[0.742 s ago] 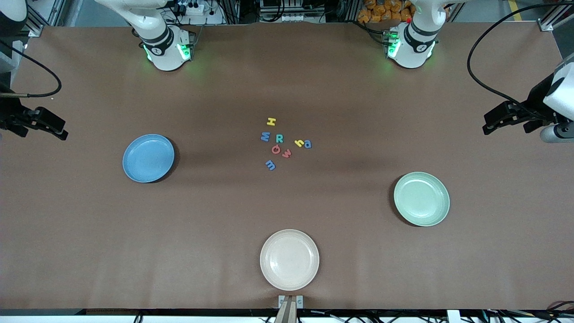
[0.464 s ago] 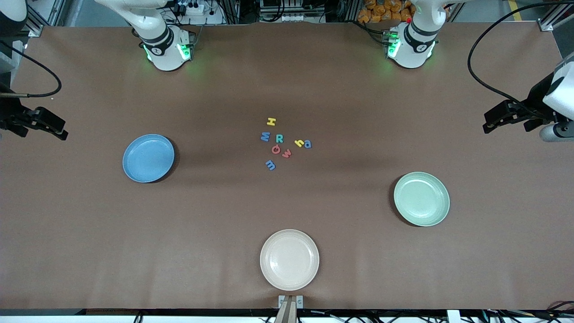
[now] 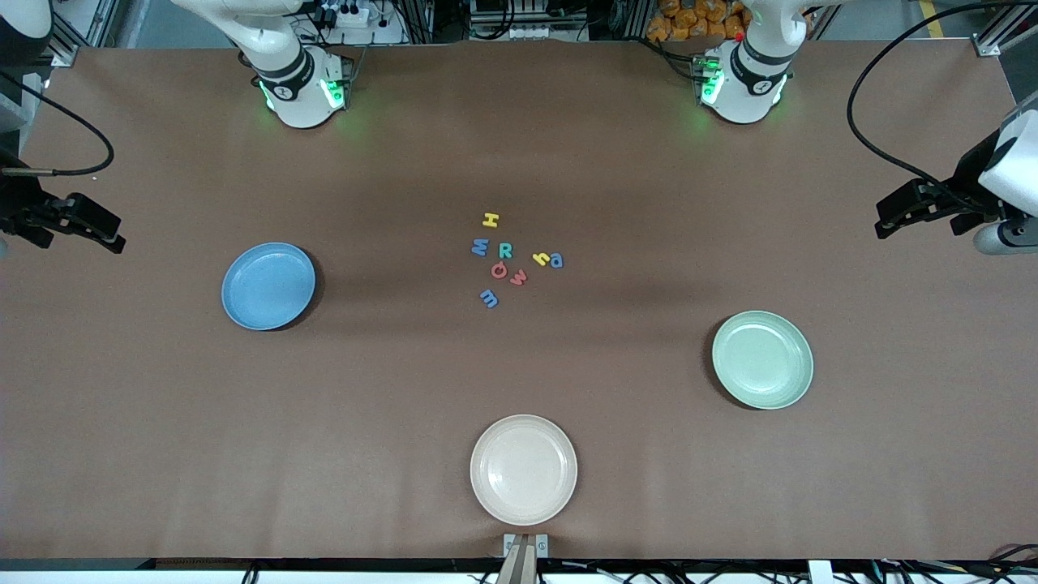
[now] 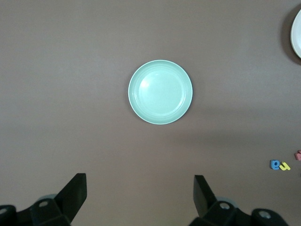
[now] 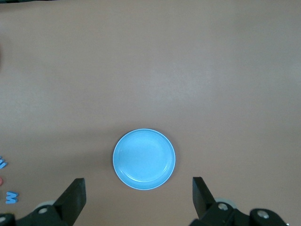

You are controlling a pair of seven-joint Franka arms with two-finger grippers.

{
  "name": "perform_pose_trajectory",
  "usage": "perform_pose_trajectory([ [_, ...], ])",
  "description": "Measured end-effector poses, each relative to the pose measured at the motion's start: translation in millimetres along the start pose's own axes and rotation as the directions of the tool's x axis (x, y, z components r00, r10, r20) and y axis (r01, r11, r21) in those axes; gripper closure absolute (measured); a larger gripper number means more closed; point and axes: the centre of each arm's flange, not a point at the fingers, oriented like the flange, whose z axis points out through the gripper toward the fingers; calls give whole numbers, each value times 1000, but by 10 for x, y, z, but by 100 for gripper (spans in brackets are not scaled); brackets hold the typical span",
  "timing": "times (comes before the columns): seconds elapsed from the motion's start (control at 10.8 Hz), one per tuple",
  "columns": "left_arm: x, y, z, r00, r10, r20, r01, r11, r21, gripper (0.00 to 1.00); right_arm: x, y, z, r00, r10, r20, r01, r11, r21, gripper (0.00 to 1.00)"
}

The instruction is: Sort uppercase to blue plate, lowercase to green plate

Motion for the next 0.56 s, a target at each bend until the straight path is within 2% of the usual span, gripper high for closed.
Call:
perform_pose_trajectory([
  [0.56, -30, 2, 156, 999, 4, 48, -4, 1000, 6, 0, -5, -41, 2, 1000, -6, 3, 6, 1000, 6, 0],
])
